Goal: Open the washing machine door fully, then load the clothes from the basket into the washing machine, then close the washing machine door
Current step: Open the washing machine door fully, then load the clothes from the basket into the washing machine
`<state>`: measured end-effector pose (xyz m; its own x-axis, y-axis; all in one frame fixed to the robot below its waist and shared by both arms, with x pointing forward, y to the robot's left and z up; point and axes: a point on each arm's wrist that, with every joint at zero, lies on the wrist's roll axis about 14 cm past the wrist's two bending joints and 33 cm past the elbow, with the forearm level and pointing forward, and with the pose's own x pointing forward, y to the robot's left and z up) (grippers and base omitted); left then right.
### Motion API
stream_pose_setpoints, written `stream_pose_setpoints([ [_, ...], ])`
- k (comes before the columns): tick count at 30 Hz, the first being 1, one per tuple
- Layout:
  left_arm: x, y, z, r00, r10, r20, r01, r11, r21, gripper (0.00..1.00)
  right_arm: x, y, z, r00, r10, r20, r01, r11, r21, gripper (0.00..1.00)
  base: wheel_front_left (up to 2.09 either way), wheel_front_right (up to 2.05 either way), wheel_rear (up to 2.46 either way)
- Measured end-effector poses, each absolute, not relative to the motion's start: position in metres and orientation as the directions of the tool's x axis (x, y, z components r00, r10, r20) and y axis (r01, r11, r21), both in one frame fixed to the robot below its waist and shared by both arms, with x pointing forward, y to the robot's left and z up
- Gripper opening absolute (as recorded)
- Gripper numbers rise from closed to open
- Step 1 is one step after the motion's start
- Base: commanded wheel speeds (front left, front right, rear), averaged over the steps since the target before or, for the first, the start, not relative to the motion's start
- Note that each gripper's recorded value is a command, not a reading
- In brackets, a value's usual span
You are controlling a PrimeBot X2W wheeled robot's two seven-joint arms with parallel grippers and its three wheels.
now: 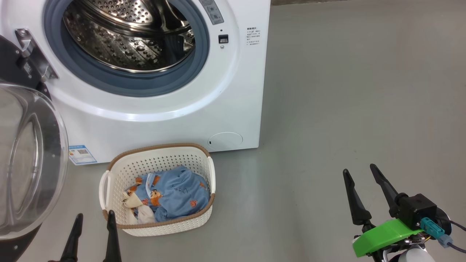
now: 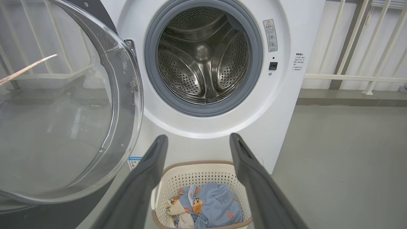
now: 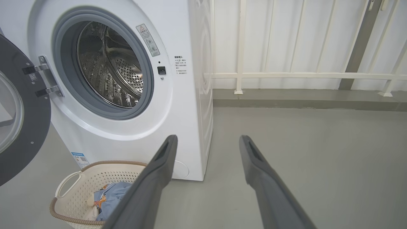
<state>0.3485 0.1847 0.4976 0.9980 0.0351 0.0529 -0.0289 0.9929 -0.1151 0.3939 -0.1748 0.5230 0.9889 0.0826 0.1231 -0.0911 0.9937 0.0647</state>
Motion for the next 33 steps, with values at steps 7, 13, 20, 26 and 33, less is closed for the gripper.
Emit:
stream_pose_setpoints([
  [7, 0.346, 0.186, 0.499, 0.998, 0.039, 0.057, -0.033, 0.993, -0.113, 1.00, 0.394, -0.174, 0.525, 0.988, 0.086, 0.129, -0.095, 0.993, 0.065, 1.00, 0.00, 0.00, 0.00],
  [13, 0.341, 0.187, 0.495, 0.998, 0.043, 0.043, -0.038, 0.994, -0.107, 1.00, 0.394, -0.171, 0.526, 0.987, 0.094, 0.131, -0.103, 0.993, 0.064, 1.00, 0.23, -0.23, 0.00],
  [20, 0.340, 0.189, 0.491, 0.998, 0.047, 0.033, -0.044, 0.993, -0.106, 1.00, 0.394, -0.166, 0.525, 0.986, 0.108, 0.127, -0.117, 0.991, 0.063, 1.00, 1.09, -1.09, 0.00],
  [26, 0.340, 0.190, 0.490, 0.998, 0.051, 0.028, -0.047, 0.993, -0.106, 1.00, 0.395, -0.164, 0.523, 0.986, 0.113, 0.122, -0.122, 0.990, 0.065, 1.00, 1.85, -1.85, 0.00],
  [33, 0.342, 0.196, 0.492, 0.997, 0.073, 0.035, -0.069, 0.993, -0.097, 1.00, 0.396, -0.164, 0.519, 0.987, 0.115, 0.111, -0.123, 0.990, 0.066, 1.00, 1.81, -1.81, -0.01],
])
